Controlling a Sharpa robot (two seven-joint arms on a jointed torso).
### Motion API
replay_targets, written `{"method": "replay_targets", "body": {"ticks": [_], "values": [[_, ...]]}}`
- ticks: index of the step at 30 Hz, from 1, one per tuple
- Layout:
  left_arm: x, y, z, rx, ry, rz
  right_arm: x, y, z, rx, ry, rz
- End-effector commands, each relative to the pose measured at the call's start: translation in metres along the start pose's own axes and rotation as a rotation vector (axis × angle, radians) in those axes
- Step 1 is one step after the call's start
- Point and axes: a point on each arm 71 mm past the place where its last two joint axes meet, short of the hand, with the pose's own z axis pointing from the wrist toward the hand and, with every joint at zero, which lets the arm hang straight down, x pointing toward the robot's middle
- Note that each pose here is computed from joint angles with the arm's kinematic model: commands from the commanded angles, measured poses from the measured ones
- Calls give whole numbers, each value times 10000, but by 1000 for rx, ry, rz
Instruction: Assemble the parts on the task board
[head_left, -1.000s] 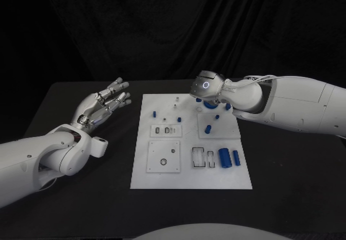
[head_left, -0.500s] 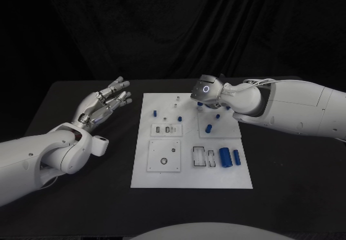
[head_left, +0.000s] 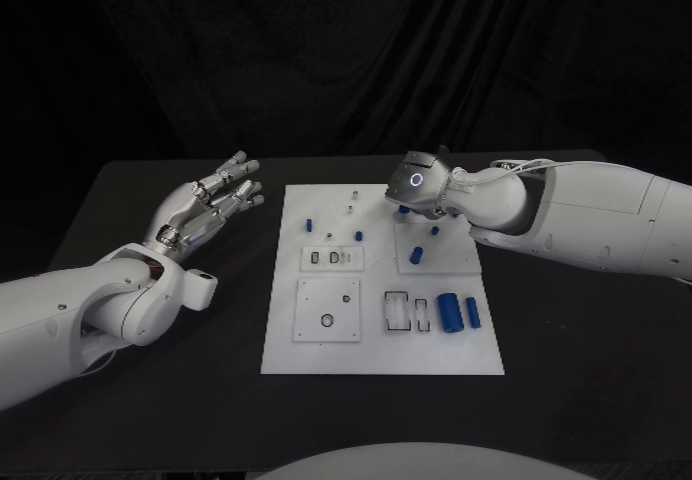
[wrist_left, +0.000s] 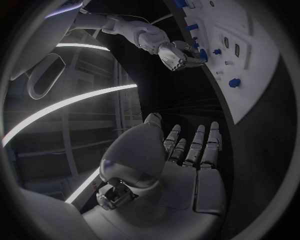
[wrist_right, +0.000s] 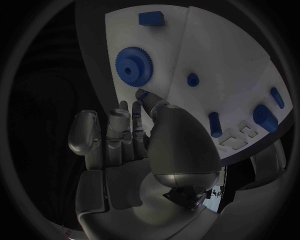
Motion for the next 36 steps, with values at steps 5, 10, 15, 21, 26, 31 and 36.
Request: {"method": "replay_targets", "body": {"ticks": [5,10,15,21,26,31,36], "values": [[0,-67,1,86,13,-1,3,26,-24,-9,-12,-6],[0,-67,2,85,14,-1,-11,51,-36,-26,-27,-3],[-1,-65,4,85,14,-1,2,64,-43,-37,-23,-1],[0,-63,6,85,15,-2,11,77,-53,-43,-24,1],[-3,-61,7,84,15,-2,3,90,-62,-46,-29,3],[-7,-59,6,84,15,-1,3,97,-75,-48,-29,5],[-12,-56,6,82,14,0,6,100,-92,-49,-32,7]]}}
